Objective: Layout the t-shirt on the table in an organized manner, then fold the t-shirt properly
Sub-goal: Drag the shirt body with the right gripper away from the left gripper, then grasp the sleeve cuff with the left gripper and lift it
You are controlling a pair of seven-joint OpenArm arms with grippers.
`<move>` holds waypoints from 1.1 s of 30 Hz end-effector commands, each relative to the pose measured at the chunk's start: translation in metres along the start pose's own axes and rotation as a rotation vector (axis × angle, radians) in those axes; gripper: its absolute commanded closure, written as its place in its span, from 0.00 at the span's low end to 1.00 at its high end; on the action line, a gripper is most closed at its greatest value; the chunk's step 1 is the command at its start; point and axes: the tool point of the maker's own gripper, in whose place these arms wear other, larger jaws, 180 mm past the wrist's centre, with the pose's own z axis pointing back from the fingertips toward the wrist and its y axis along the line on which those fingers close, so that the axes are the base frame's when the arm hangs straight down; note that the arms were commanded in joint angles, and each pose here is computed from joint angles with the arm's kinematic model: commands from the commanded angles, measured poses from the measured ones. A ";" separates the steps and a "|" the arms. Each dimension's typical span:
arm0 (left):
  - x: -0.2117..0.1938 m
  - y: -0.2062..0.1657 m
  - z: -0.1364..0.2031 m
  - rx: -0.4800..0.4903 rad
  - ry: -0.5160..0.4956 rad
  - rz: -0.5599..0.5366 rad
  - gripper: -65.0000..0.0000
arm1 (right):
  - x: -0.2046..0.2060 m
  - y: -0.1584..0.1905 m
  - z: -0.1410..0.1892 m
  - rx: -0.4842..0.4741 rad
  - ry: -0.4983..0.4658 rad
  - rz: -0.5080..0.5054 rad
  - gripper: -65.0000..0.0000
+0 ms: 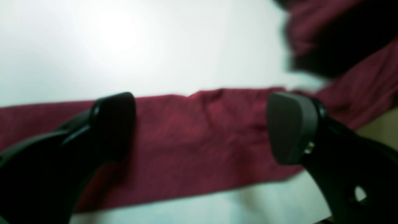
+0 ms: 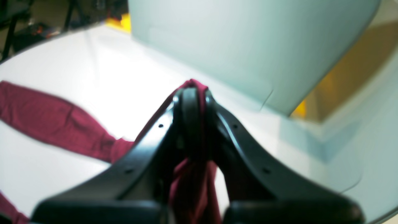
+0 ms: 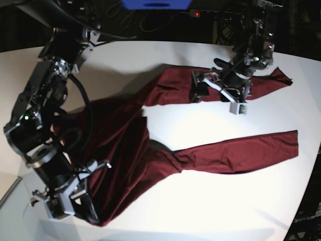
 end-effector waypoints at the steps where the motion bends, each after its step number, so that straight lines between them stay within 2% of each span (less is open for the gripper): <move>1: 0.013 -0.004 0.002 -0.015 -0.041 -0.010 0.00 | 0.031 -0.003 0.000 0.000 -0.100 0.023 1.00; 6: 0.012 -0.001 0.001 -0.007 -0.036 -0.014 0.00 | 0.070 -0.013 -0.005 -0.017 -0.187 0.068 1.00; 17: 0.013 0.000 0.001 -0.004 -0.038 -0.014 0.00 | 0.134 0.012 -0.015 0.058 -0.321 0.182 1.00; 26: 0.017 -0.005 0.005 -0.016 -0.052 -0.014 0.00 | 0.141 0.041 -0.021 0.125 -0.346 0.157 0.98; 33: 0.025 -0.004 0.002 -0.011 -0.072 -0.022 0.00 | 0.121 0.043 -0.023 0.132 -0.300 0.133 0.97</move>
